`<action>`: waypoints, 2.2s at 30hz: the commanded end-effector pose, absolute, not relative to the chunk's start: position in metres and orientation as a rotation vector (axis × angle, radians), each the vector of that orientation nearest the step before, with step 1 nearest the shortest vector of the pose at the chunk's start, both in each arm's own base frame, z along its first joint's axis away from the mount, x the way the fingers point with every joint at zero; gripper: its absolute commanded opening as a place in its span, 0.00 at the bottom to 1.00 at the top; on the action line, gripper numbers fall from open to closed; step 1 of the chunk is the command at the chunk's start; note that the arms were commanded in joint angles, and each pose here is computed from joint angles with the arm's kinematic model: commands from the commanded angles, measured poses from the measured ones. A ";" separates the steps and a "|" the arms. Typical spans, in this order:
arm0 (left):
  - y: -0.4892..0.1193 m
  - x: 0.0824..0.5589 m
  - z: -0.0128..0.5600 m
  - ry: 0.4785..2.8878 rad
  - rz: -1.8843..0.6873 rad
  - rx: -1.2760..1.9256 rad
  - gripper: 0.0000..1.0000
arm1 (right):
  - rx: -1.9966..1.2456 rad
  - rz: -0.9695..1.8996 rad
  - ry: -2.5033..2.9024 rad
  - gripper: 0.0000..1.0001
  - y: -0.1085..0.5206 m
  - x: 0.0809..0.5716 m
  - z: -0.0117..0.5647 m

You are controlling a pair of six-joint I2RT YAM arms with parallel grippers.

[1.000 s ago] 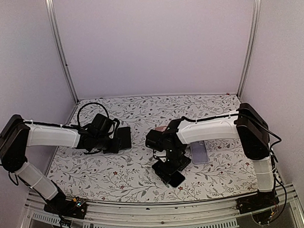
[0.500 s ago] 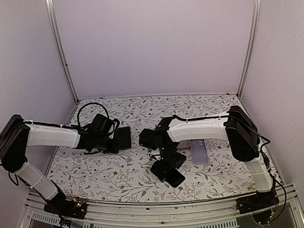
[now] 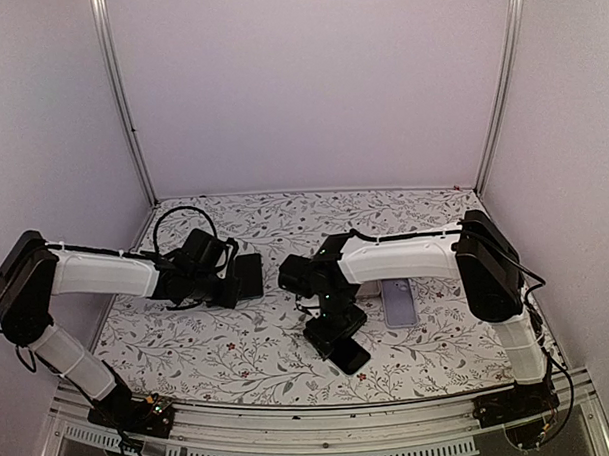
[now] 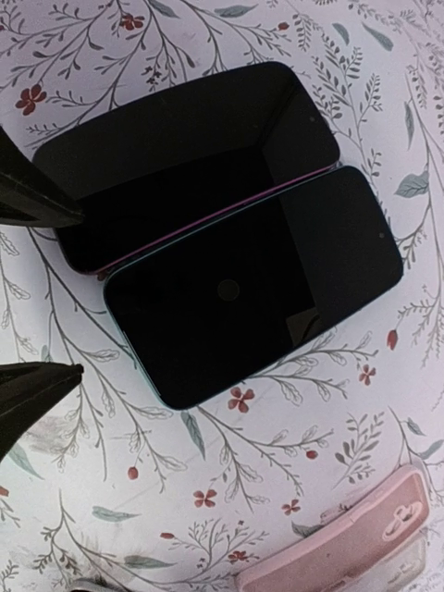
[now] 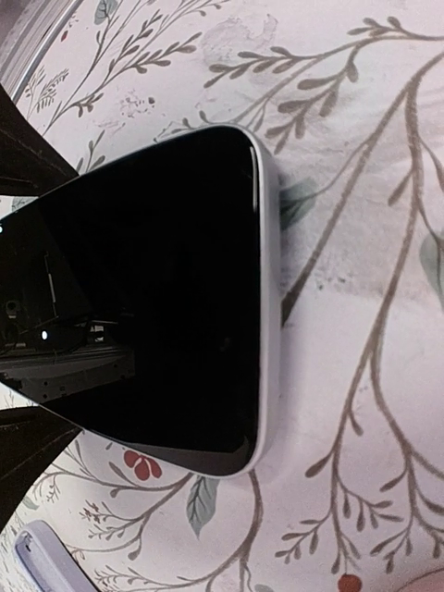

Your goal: Put the phone into the phone case

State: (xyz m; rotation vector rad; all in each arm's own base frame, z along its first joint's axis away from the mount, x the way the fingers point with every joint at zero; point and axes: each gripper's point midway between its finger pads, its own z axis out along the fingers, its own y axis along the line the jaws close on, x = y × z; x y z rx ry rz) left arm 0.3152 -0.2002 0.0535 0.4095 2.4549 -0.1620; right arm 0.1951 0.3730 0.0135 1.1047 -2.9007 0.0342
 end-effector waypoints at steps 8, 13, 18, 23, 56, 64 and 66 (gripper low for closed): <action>-0.197 0.314 0.053 2.455 -0.145 0.414 0.51 | 1.077 -0.022 -3.072 0.61 0.380 0.213 0.041; -0.197 0.315 0.052 2.457 -0.142 0.415 0.51 | 1.101 -0.185 -3.162 0.55 0.391 0.219 0.072; -0.197 0.315 0.052 2.458 -0.138 0.416 0.51 | 1.114 -0.280 -3.305 0.53 0.391 0.232 0.107; -0.197 0.314 0.051 2.460 -0.141 0.414 0.51 | 0.750 -0.111 -3.556 0.54 0.334 0.276 0.122; -0.200 0.313 0.046 2.470 -0.162 0.427 0.51 | -0.030 -0.066 -3.609 0.55 0.223 0.298 0.074; -0.200 0.312 0.044 2.472 -0.168 0.425 0.51 | -0.028 -0.075 -3.583 0.55 0.222 0.290 0.063; -0.200 0.312 0.043 2.475 -0.167 0.427 0.51 | -0.027 -0.078 -3.575 0.55 0.224 0.291 0.060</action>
